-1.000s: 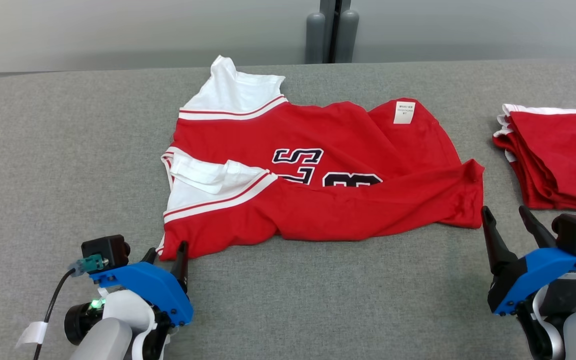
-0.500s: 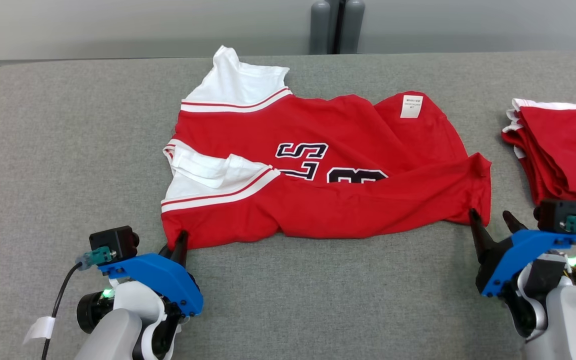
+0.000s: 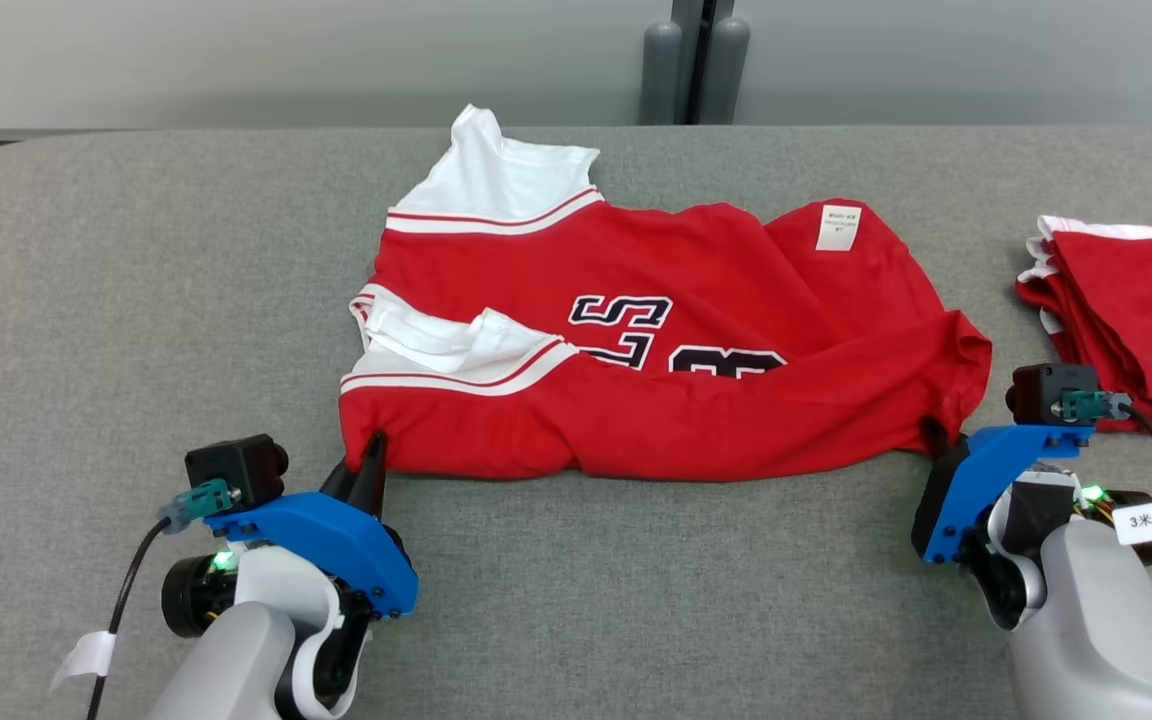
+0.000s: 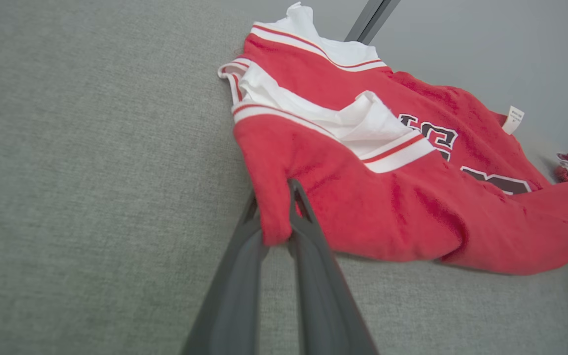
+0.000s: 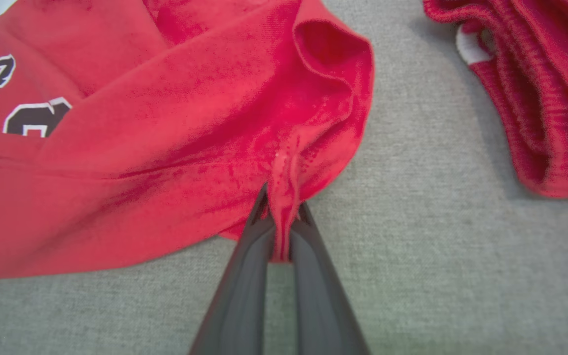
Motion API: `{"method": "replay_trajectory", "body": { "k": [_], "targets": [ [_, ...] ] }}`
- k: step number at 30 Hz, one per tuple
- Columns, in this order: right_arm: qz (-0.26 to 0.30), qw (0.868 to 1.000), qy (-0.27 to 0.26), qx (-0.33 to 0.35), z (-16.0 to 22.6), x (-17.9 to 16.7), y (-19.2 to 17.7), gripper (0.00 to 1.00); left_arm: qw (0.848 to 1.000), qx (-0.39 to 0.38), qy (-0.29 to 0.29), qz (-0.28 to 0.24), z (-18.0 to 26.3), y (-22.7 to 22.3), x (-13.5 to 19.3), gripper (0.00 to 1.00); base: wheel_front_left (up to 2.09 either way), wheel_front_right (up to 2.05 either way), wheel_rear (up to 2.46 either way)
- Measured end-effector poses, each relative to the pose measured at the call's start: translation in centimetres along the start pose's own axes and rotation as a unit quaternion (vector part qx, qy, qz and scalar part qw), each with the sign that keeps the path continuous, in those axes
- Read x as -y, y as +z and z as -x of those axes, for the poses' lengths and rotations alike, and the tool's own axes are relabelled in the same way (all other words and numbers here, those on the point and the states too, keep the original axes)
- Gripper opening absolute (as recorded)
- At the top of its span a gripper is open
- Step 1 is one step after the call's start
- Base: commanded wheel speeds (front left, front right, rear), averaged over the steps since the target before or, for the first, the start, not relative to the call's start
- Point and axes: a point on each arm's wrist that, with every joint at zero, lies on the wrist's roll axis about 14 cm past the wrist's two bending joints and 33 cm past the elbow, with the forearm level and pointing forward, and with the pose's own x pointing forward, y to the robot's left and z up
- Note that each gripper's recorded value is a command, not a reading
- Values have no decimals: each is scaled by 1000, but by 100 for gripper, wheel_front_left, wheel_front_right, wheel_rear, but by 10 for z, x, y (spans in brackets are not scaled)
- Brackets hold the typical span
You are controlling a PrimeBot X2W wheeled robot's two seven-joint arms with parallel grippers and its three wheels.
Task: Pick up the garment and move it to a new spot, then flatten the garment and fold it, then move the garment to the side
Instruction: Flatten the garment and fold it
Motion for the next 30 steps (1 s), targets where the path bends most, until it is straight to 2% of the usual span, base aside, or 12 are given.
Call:
{"method": "replay_trajectory", "body": {
  "k": [11,14,17,21,25,30],
  "targets": [
    [-3,998,14,66,26,4,60,0,994,104,-27,-33,22,68,18,0,0,0,0],
    [1,998,16,68,40,13,63,0,993,108,-32,-30,33,68,20,0,0,0,0],
    [11,998,18,53,55,22,52,0,995,93,-29,-26,45,57,18,0,0,0,0],
    [7,999,23,28,73,28,23,0,999,39,-16,-9,60,16,11,0,0,0,0],
    [-17,1000,16,8,85,34,-6,0,1000,-3,1,21,71,-17,5,0,0,0,0],
    [-42,999,10,-12,91,32,-33,0,999,-31,9,39,76,-39,5,0,0,0,0]
  ]
}}
